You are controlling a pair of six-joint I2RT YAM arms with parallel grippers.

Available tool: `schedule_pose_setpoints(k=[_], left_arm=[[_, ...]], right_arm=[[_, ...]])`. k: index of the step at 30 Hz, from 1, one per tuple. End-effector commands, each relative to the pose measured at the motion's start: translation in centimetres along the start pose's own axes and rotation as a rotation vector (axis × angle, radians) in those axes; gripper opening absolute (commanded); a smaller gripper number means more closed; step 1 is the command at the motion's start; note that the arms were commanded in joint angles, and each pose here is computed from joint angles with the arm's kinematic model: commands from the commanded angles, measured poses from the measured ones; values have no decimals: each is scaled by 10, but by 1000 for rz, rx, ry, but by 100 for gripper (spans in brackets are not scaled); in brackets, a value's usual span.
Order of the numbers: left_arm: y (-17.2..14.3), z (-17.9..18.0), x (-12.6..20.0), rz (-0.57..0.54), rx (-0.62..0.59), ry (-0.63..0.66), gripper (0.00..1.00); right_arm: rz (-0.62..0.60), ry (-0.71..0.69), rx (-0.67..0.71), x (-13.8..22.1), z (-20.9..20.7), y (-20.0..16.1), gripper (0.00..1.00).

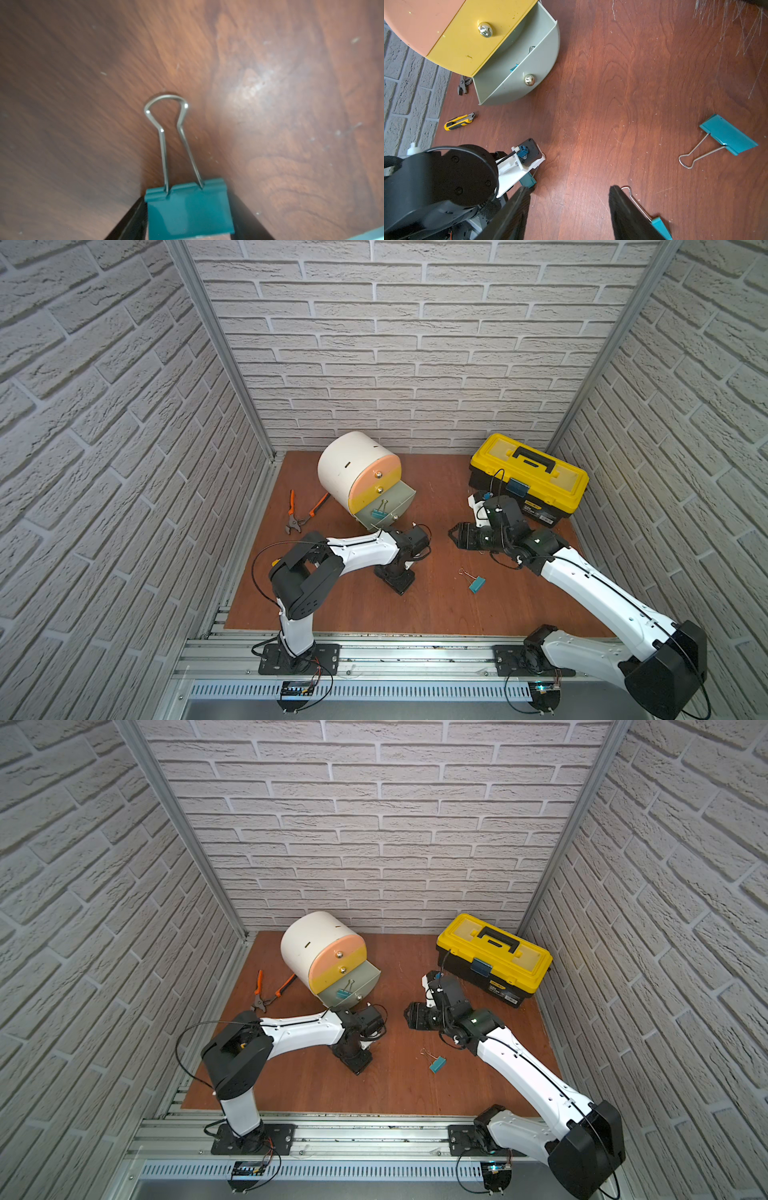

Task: Put the binder clips in the drawer according to color
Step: Pick up the binder clip at the center of the board, then place the binder clip in the drawer.

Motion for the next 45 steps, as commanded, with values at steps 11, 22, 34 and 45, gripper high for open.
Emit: schedule_pose_setpoints(k=[11,22,34,45], left_arm=[[12,5,32,-71,42,40,50],[48,49,99,-211,106,104,50],[95,98,131,-301,102,294,51],[119,117,126,-334,47,497,51]], right_arm=[[-48,-1,20,3,0,10,63],[-56,0,27,0,-2,19,63],[-60,8,15,-7,-7,32,62],[-48,14,1,-11,-12,36,62]])
Point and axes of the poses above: each gripper's point midway between its finger pads, its own x axis back along the fingers, its own z axis along the line the jaws close on, y = z × x, the point moved 4 cm from there along x, back along the fingers, and after that the axes turned 14 degrees about x, right-handed, at the moved point
